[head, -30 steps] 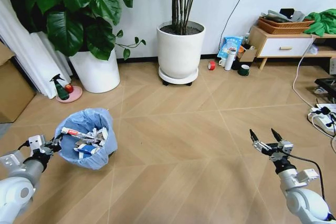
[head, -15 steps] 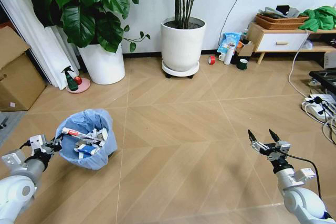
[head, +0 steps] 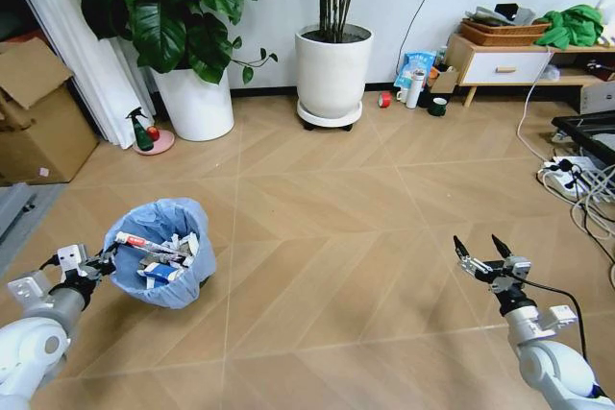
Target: Pick up the trash bin and place the garbage on the floor into it.
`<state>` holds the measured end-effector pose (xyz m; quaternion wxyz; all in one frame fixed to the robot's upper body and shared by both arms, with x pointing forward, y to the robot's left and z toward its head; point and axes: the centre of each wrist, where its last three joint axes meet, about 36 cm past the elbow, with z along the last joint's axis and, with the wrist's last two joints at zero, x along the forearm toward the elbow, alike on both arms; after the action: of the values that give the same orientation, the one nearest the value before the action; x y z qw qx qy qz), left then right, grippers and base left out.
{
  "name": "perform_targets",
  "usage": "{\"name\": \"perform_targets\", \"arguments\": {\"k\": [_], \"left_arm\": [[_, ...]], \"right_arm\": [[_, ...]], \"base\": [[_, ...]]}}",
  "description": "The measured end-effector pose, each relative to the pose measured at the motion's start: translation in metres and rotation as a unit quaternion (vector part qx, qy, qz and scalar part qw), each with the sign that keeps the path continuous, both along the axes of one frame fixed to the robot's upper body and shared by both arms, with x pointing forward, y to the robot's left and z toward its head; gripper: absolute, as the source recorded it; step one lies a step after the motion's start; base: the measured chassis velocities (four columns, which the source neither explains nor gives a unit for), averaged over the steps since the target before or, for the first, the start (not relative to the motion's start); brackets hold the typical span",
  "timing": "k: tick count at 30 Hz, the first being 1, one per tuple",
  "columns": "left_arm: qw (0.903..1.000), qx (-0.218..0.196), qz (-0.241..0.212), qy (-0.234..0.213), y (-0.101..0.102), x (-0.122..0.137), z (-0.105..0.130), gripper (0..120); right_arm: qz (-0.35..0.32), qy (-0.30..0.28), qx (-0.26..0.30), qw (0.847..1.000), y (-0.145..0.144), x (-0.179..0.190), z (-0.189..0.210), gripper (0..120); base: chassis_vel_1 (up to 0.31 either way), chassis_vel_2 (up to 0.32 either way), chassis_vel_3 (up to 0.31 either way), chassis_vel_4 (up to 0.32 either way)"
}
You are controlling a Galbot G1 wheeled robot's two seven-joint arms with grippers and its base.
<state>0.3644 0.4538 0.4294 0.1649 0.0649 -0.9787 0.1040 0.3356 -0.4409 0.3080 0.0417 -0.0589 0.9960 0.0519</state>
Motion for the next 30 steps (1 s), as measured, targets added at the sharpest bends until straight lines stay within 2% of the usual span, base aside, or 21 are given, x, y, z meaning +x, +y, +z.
{"name": "perform_targets", "arguments": {"k": [10, 30], "left_arm": [[1.0, 0.0, 0.0, 0.001, -0.0007, -0.0016, 0.0001, 0], [1.0, -0.001, -0.005, -0.004, -0.0035, -0.0036, 0.0054, 0]], "right_arm": [[0.002, 0.0, 0.006, 1.0, 0.0028, -0.0021, 0.0008, 100], [0.004, -0.007, 0.004, 1.0, 0.0026, -0.0059, 0.0069, 100]], "base": [[0.24, -0.1, -0.232, 0.114], [0.16, -0.163, -0.162, 0.162]]}}
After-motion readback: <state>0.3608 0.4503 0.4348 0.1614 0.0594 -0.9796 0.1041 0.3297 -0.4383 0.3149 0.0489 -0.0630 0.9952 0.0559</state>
